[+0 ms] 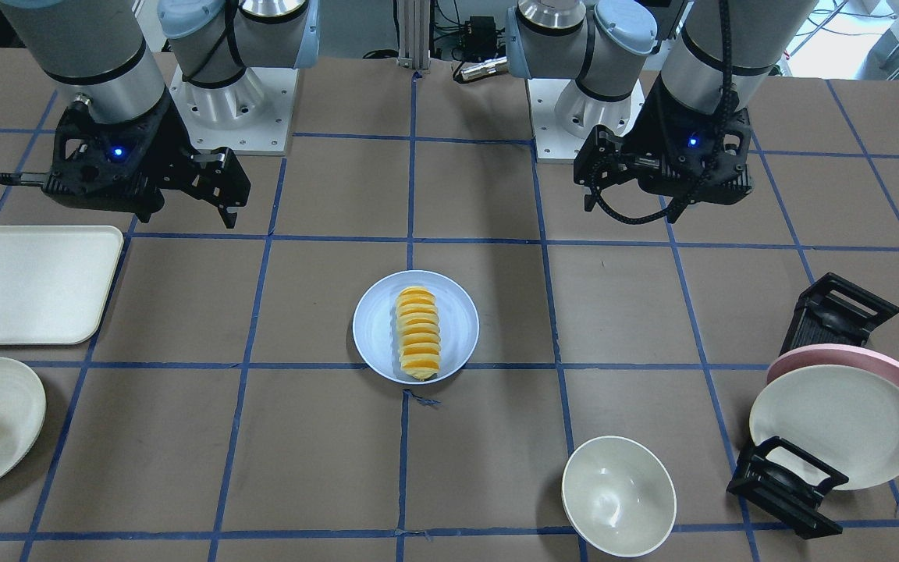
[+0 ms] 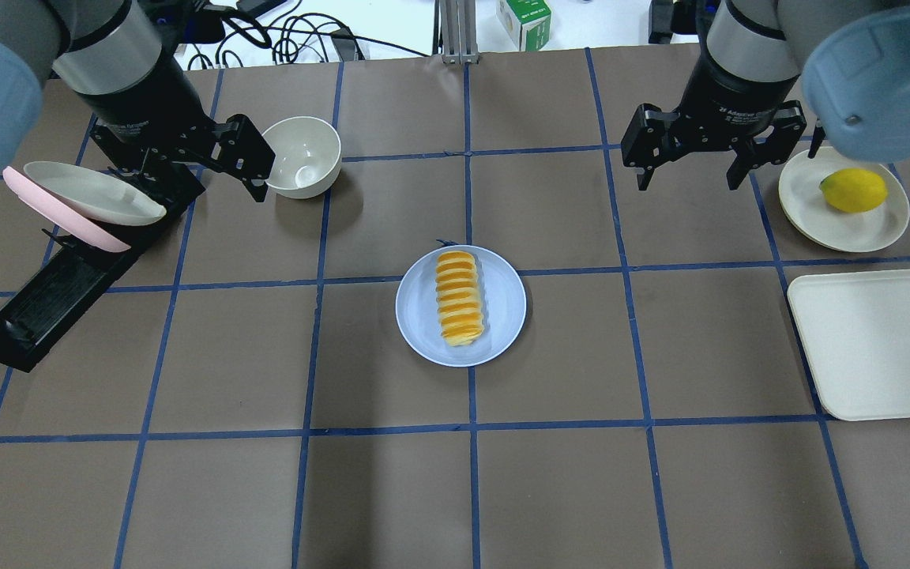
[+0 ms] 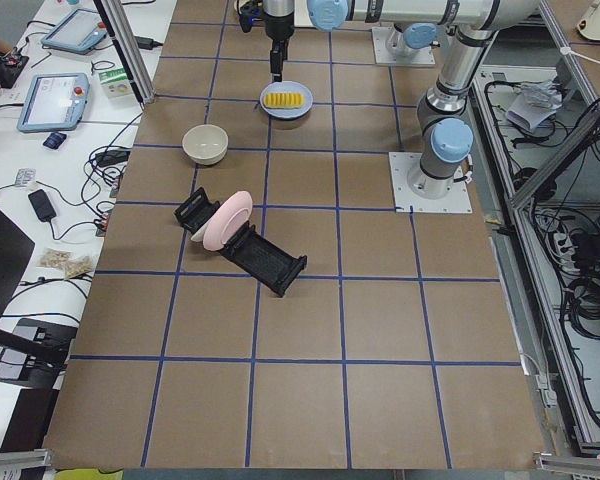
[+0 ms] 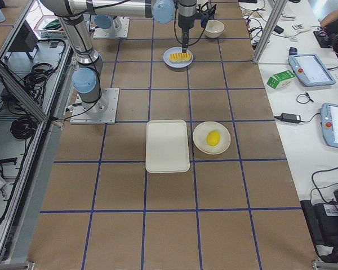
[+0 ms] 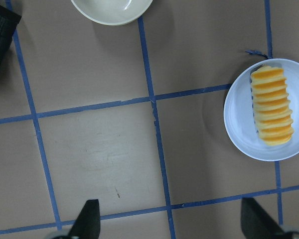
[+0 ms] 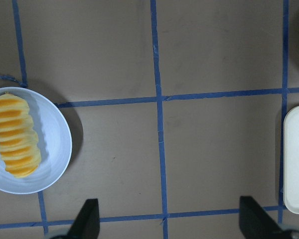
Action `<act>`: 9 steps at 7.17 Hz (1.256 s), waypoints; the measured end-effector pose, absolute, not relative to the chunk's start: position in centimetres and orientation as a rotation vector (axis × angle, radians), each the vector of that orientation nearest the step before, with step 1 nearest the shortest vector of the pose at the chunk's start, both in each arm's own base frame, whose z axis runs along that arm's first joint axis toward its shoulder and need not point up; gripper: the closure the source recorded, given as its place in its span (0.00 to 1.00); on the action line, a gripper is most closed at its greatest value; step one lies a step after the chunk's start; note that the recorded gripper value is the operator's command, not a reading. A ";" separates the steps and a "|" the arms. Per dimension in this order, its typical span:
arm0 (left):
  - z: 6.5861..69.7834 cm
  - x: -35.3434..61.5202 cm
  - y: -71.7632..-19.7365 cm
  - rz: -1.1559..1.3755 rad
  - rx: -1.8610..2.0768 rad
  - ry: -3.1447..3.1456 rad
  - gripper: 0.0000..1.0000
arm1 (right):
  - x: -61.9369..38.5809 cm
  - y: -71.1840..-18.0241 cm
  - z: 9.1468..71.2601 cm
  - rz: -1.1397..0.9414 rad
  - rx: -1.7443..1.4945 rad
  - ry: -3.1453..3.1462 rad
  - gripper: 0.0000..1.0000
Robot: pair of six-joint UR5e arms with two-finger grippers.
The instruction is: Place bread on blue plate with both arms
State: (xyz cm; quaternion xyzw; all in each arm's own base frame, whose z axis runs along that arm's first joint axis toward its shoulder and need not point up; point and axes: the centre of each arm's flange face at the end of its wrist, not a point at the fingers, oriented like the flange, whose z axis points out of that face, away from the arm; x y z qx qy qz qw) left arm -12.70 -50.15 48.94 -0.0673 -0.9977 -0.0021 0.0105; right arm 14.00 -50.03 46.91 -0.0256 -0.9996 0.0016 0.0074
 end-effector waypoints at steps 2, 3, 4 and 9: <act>49.1 -12.7 -50.1 -0.001 -0.211 -3.117 0.00 | 14.1 -49.6 47.3 0.004 -0.080 -3.128 0.00; 49.2 -12.6 -50.0 0.003 -0.212 -3.119 0.00 | 14.1 -49.5 47.4 0.005 -0.079 -3.128 0.00; 49.3 -12.6 -50.0 0.006 -0.213 -3.119 0.00 | 14.1 -49.5 47.4 0.005 -0.078 -3.128 0.00; 49.3 -12.6 -50.0 0.008 -0.215 -3.120 0.00 | 14.1 -49.4 47.5 0.008 -0.077 -3.129 0.00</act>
